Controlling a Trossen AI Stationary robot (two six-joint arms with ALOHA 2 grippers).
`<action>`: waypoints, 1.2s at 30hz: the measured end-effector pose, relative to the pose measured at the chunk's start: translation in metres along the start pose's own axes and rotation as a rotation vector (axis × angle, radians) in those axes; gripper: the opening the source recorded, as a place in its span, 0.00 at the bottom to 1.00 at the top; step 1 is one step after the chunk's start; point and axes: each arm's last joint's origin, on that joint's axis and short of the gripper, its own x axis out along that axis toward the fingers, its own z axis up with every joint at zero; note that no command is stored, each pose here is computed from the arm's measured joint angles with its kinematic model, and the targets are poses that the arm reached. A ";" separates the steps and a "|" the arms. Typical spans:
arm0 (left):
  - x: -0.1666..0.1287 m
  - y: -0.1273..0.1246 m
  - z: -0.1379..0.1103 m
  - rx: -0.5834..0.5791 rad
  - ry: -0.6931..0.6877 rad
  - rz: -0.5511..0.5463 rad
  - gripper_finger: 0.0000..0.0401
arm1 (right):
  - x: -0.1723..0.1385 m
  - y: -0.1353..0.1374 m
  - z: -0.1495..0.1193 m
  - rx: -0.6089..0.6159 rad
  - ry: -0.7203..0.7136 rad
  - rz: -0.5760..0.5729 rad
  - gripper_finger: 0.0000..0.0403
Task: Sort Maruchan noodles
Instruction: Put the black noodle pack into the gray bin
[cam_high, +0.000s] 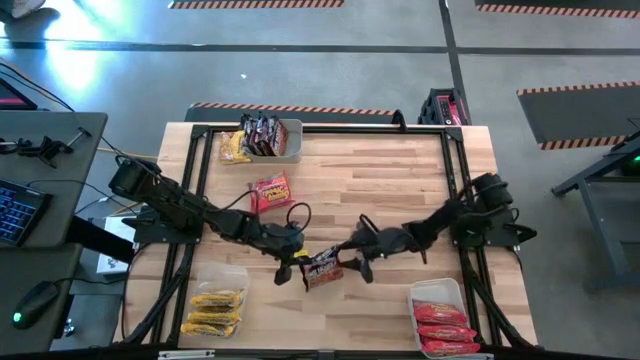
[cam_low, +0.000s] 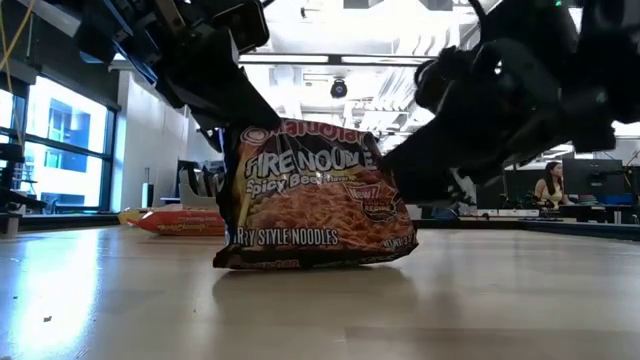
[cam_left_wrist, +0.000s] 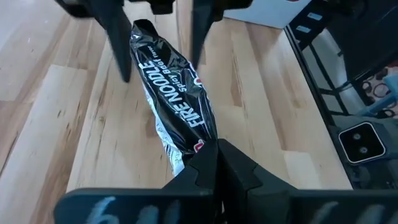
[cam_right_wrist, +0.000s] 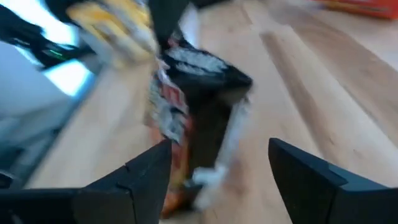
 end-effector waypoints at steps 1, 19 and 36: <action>0.000 0.000 0.000 0.000 -0.002 0.003 0.00 | 0.002 -0.002 0.000 0.007 -0.018 0.043 0.62; 0.000 -0.001 0.000 -0.014 -0.013 0.013 0.00 | 0.058 0.000 -0.017 0.049 -0.035 0.242 0.61; -0.024 -0.010 0.016 -0.055 -0.074 -0.028 0.14 | 0.059 0.012 -0.021 0.032 -0.011 0.308 0.30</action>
